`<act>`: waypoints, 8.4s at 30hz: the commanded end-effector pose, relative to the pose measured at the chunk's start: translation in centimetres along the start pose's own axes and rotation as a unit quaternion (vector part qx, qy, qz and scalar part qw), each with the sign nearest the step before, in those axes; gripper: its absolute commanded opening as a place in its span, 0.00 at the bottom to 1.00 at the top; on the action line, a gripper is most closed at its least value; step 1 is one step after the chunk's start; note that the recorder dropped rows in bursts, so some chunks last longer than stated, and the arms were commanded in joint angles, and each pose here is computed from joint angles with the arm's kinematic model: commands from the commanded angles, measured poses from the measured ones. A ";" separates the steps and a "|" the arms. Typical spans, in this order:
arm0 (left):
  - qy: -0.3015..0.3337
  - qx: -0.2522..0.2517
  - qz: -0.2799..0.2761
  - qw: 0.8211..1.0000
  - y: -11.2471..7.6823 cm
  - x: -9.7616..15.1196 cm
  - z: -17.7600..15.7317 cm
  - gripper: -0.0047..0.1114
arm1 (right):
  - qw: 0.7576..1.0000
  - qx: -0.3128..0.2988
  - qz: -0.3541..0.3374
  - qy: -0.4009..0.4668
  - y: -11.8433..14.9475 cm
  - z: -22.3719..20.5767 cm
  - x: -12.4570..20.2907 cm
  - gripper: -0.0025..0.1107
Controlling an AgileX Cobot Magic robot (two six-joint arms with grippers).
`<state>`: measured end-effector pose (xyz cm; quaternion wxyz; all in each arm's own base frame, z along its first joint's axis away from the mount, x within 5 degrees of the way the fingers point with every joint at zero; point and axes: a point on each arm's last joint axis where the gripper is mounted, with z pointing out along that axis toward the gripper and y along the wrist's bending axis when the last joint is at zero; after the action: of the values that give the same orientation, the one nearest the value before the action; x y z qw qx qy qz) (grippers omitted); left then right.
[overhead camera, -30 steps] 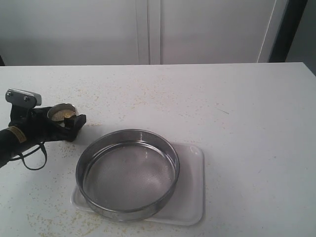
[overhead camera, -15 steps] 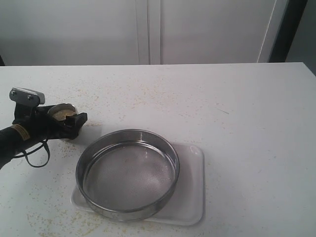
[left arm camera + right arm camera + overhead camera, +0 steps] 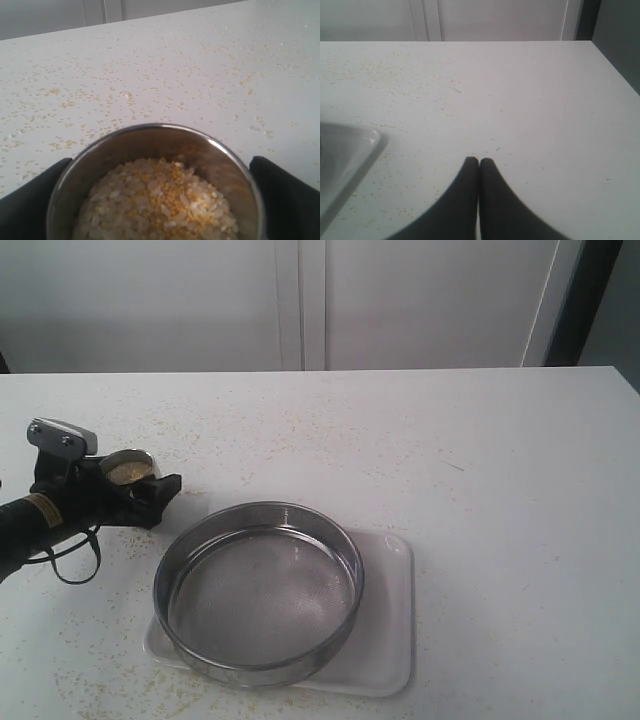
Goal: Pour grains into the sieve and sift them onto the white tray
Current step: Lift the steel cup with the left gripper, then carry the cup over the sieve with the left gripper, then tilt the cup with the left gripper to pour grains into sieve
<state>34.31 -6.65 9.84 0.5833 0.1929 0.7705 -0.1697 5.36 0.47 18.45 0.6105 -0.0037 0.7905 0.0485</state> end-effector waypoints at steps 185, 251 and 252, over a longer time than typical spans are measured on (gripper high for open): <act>0.246 0.048 0.589 0.769 -17.1 -9.1 -5.9 0.04 | 1.000 0.000 -0.001 -0.002 0.0 0.0 0.2 0.02; 0.215 0.087 0.729 0.644 -18.1 -10.0 -5.7 0.04 | 1.000 0.000 -0.001 -0.002 0.0 0.0 0.2 0.02; 0.215 0.088 0.733 0.640 -18.1 -10.0 -5.7 0.04 | 1.000 0.000 -0.001 -0.002 0.0 0.0 0.2 0.02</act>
<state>23.01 -20.47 21.19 0.3141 0.7721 0.4761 0.2801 5.36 0.47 18.45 0.6105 -0.0037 0.7905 0.0485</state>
